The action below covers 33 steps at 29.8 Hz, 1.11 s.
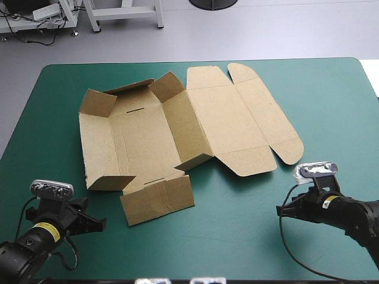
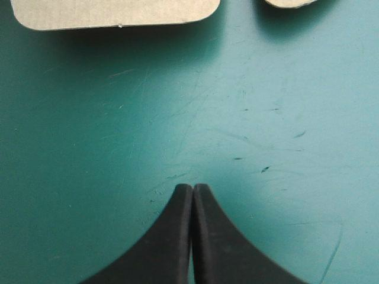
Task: Fold the box
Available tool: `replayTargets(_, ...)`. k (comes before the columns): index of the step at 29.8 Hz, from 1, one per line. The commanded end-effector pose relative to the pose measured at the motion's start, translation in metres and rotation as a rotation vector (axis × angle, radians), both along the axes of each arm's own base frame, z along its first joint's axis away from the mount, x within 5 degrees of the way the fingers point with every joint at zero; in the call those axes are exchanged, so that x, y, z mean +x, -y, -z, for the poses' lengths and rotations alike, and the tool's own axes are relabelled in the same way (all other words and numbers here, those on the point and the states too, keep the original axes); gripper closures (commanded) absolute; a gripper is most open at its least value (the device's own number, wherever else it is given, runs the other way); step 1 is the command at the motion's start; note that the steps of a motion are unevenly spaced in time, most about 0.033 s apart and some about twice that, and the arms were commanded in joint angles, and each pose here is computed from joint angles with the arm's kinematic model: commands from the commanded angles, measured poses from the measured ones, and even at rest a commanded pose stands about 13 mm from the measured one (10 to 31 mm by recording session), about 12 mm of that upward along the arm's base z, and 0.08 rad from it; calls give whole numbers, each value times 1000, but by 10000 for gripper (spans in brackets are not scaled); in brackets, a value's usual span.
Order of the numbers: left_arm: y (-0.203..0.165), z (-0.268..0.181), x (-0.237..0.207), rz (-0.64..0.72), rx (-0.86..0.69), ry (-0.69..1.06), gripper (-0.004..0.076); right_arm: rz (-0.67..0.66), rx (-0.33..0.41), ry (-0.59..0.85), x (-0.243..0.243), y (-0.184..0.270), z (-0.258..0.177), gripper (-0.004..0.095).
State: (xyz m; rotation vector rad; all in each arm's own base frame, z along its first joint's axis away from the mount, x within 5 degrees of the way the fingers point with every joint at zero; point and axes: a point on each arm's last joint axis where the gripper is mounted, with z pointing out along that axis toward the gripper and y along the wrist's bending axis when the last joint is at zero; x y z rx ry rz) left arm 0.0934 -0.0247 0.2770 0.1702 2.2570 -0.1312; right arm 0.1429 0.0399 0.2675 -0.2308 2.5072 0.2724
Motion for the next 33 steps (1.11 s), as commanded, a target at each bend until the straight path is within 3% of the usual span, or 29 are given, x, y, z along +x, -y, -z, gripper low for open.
replayTargets(1,2,-16,3,14,-34,87,729,10,18,68,4,0,-11,933)
replayTargets(19,2,-13,2,11,-32,68,729,13,20,71,4,0,-11,932)
replayTargets(23,7,-14,-1,13,-126,14,710,13,21,75,4,0,-12,933)
replayTargets(25,10,-19,-2,16,-172,6,647,13,21,75,4,0,-12,933)
replayTargets(27,10,-26,-3,18,-192,16,536,13,21,75,4,0,-12,932)
replayTargets(31,10,-41,-2,6,-195,31,219,15,22,83,5,0,-12,932)
replayTargets(33,11,-46,0,-23,-215,-4,156,17,23,91,5,0,-13,933)
